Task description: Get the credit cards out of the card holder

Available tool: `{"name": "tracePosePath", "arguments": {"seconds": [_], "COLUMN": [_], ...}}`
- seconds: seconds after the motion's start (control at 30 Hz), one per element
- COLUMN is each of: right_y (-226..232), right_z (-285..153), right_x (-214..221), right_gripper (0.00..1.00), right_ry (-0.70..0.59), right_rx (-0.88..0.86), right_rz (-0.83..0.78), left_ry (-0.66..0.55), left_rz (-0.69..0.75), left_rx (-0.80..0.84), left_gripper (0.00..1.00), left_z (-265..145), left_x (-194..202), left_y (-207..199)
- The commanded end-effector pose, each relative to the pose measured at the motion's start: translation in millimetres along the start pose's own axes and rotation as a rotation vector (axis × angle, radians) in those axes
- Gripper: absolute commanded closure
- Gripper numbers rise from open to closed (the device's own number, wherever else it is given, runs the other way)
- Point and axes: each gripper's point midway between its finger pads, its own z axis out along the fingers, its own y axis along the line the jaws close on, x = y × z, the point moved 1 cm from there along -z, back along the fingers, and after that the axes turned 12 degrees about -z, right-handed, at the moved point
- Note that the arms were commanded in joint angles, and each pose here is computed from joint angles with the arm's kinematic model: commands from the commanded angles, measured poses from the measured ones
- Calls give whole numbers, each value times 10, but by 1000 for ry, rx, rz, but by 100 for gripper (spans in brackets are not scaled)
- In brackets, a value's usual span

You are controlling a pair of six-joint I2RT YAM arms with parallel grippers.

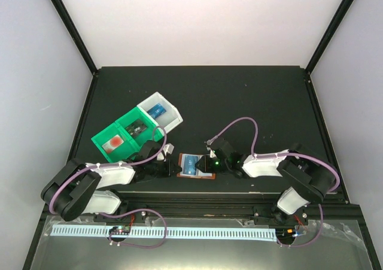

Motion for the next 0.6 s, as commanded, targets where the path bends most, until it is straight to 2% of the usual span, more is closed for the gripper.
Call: {"name": "tracePosePath", "arguments": {"seconds": [0.0, 0.27, 0.4, 0.57], "right_y": [-54, -52, -73, -75], "right_z": [56, 86, 79, 76], "right_x": [-22, -13, 1, 8], "right_gripper": [77, 78, 79, 81], "right_ry": [-27, -29, -32, -33], "right_rx": [-6, -19, -14, -16], "right_rz": [13, 15, 15, 12], "left_ry": [-12, -11, -48, -92], "left_rz": [-1, -18, -12, -15], "left_rx": [-19, -31, 2, 31], "left_gripper": [98, 98, 98, 86], "left_z": [38, 25, -78, -178], "left_x": [15, 70, 21, -50], "left_y": [78, 93, -43, -177]}}
